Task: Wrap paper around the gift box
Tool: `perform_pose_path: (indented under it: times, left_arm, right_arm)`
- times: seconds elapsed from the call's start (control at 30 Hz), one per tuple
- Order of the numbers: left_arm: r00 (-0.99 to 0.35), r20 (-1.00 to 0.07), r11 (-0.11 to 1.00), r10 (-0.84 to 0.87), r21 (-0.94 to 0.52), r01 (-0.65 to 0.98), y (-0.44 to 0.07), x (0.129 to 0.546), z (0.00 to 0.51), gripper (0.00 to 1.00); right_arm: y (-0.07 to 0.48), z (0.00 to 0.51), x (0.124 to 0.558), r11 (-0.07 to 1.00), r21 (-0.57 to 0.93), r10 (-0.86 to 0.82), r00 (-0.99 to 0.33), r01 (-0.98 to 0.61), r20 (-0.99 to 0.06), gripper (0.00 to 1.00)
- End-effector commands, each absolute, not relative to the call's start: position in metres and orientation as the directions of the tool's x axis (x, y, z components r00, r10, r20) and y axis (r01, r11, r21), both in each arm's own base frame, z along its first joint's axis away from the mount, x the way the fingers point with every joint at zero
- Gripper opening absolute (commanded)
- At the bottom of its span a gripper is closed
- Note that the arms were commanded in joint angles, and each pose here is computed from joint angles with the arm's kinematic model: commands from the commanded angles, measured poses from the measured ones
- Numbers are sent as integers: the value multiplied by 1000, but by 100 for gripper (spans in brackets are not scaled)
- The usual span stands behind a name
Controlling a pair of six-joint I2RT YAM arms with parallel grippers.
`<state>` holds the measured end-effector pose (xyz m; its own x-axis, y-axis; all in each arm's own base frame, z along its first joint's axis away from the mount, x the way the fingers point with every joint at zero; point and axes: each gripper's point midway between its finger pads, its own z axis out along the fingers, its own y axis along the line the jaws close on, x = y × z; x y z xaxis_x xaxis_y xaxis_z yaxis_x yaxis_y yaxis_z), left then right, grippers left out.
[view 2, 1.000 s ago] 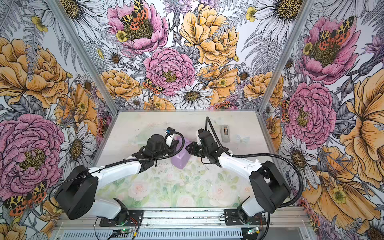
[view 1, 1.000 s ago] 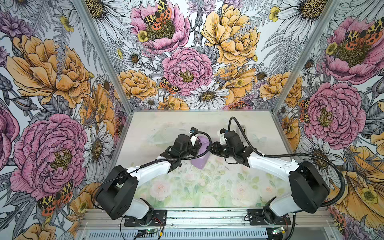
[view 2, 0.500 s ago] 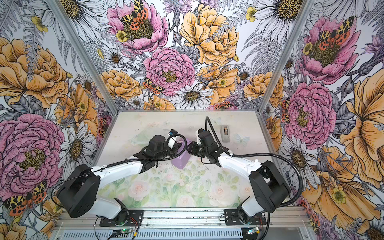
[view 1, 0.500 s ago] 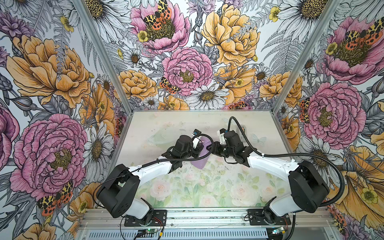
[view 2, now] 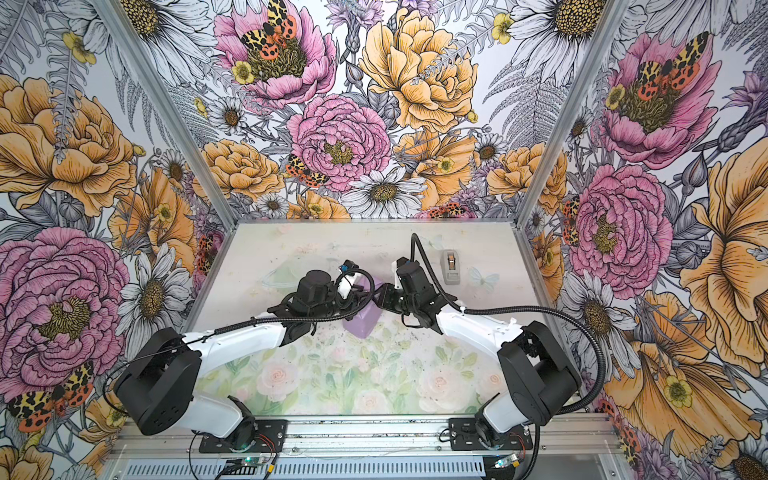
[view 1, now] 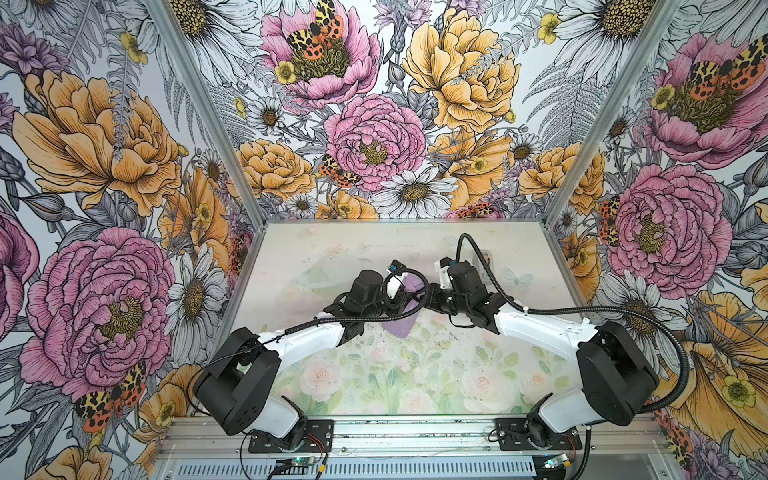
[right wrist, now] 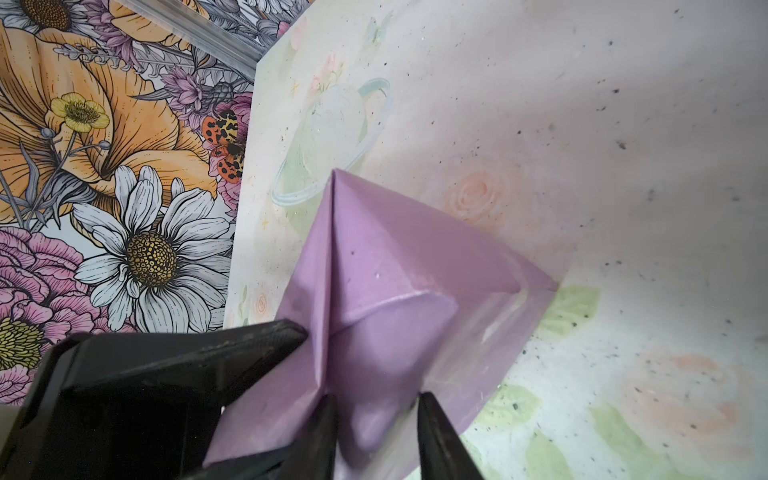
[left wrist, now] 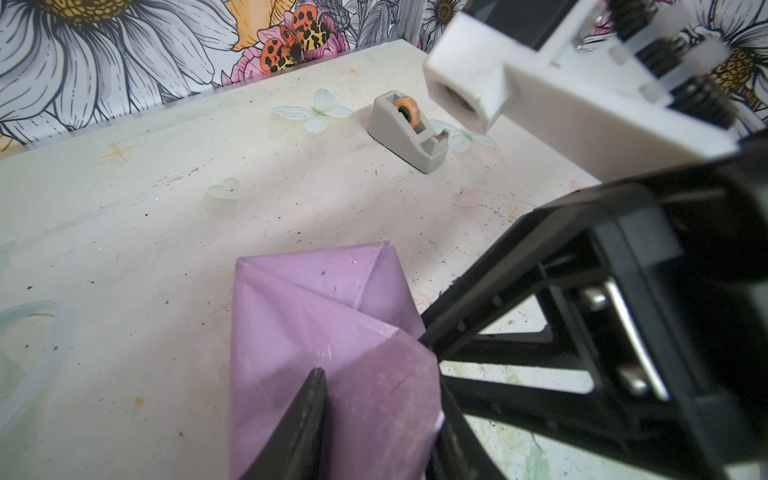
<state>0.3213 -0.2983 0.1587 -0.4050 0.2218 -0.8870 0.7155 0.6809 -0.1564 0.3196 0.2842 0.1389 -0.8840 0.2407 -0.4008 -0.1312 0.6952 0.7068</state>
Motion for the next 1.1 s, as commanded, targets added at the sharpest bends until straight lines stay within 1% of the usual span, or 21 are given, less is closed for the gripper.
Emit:
perform_pose_path:
  times: [0.0, 0.1, 0.3, 0.4, 0.73, 1.07]
  left_arm:
    - [-460, -863, 613, 207, -251, 749, -308, 303, 146, 40]
    - [-478, -859, 602, 185, -285, 746, -306, 300, 143, 44]
    - [-509, -844, 573, 167, -337, 747, -306, 295, 137, 47]
    - [-519, -841, 565, 154, -356, 744, -306, 294, 137, 52]
    - [-538, -838, 532, 86, -418, 736, -303, 295, 139, 57]
    - [-537, -839, 525, 89, -419, 741, -302, 293, 137, 61]
  right_arm:
    - [291, 159, 326, 669, 723, 256, -860, -173, -442, 38]
    - [288, 168, 326, 665, 725, 265, -850, -180, -455, 42]
    - [280, 183, 328, 652, 737, 298, -832, -181, -468, 53]
    - [276, 189, 329, 645, 743, 311, -827, -179, -469, 56]
    - [269, 206, 331, 617, 760, 317, -820, -204, -477, 61]
    - [289, 185, 327, 666, 713, 194, -872, -219, -449, 64]
